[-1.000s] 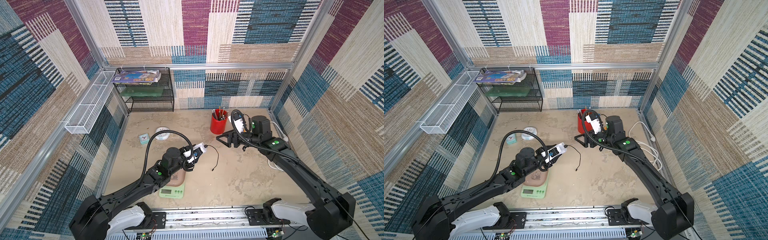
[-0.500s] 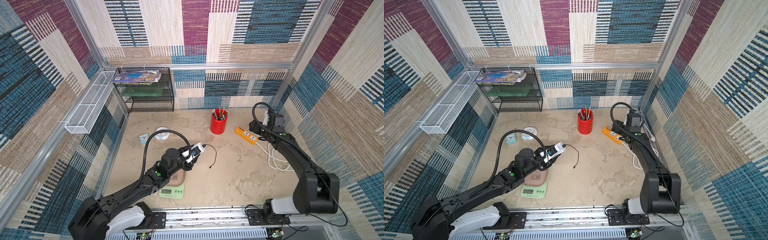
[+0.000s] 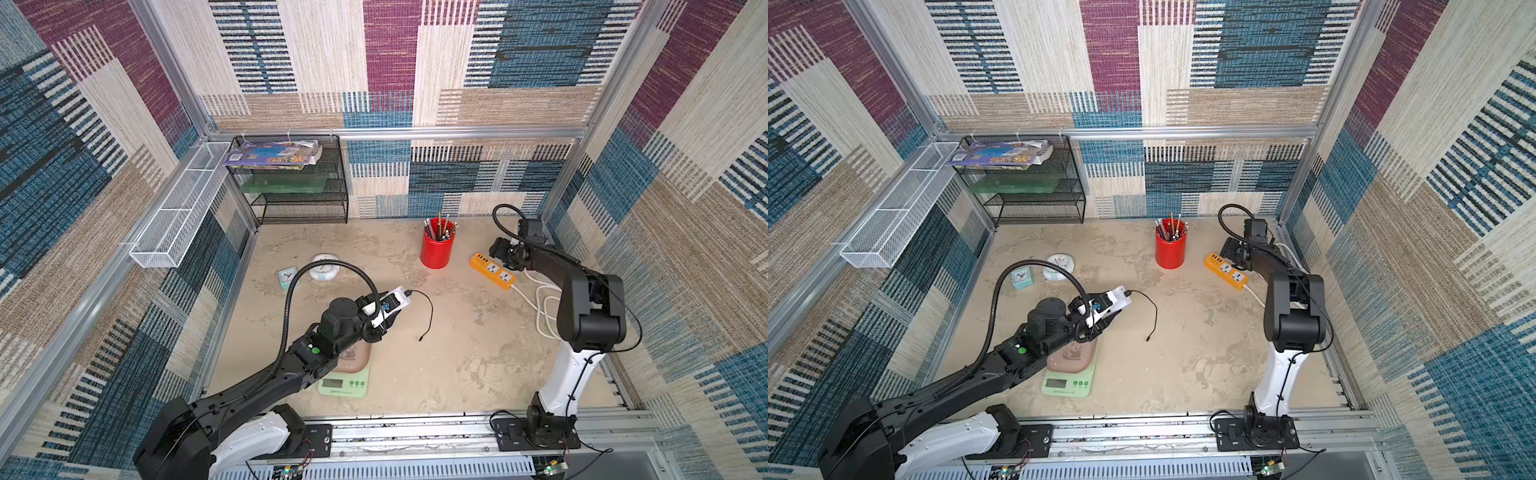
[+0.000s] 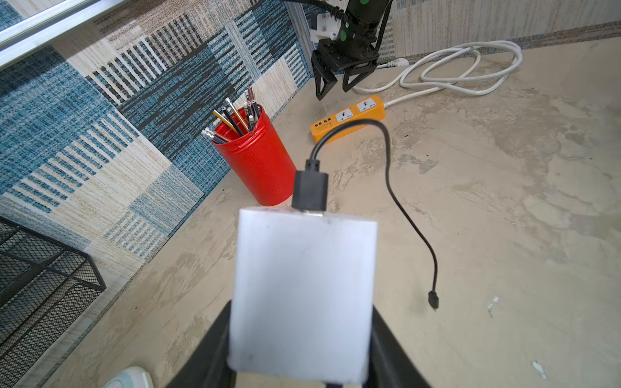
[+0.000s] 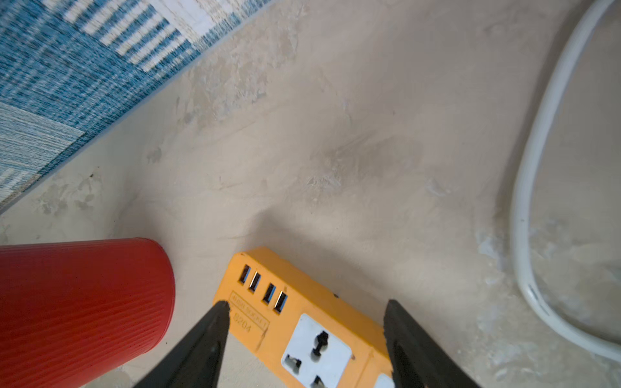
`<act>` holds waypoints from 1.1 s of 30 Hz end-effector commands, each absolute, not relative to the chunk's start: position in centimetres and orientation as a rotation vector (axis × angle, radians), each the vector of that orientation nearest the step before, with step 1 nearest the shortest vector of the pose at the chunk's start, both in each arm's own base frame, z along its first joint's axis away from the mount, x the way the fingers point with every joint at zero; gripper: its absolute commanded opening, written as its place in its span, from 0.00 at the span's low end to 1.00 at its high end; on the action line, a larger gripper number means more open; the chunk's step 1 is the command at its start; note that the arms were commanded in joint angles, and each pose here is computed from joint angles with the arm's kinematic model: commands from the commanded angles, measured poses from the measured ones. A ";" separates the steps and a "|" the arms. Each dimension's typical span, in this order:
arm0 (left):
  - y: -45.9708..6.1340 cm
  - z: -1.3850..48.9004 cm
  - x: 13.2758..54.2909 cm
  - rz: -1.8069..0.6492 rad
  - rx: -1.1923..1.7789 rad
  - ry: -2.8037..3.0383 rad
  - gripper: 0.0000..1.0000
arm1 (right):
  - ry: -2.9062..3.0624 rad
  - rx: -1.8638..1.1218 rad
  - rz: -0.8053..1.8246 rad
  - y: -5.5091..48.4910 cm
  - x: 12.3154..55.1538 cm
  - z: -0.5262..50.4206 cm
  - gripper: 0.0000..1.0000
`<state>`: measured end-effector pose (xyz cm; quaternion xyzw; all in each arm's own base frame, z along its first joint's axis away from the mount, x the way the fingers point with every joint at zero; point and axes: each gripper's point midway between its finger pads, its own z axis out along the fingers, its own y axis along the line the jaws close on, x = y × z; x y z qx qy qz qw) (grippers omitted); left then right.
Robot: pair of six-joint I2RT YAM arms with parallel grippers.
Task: Charge the electronic scale
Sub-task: Move the socket to the center of the board.
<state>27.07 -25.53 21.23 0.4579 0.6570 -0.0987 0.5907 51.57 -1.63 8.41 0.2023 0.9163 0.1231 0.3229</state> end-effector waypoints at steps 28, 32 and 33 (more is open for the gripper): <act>-25.3 21.0 26.8 -0.245 1.052 1.533 0.42 | 2.576 0.144 0.602 13.4 40.1 7.1 0.69; -25.7 21.0 26.7 -0.273 1.056 1.527 0.42 | 2.519 0.082 0.638 15.0 38.8 11.0 0.68; -25.8 21.1 26.6 -0.279 1.056 1.527 0.42 | 2.500 0.056 0.652 15.7 38.4 12.2 0.68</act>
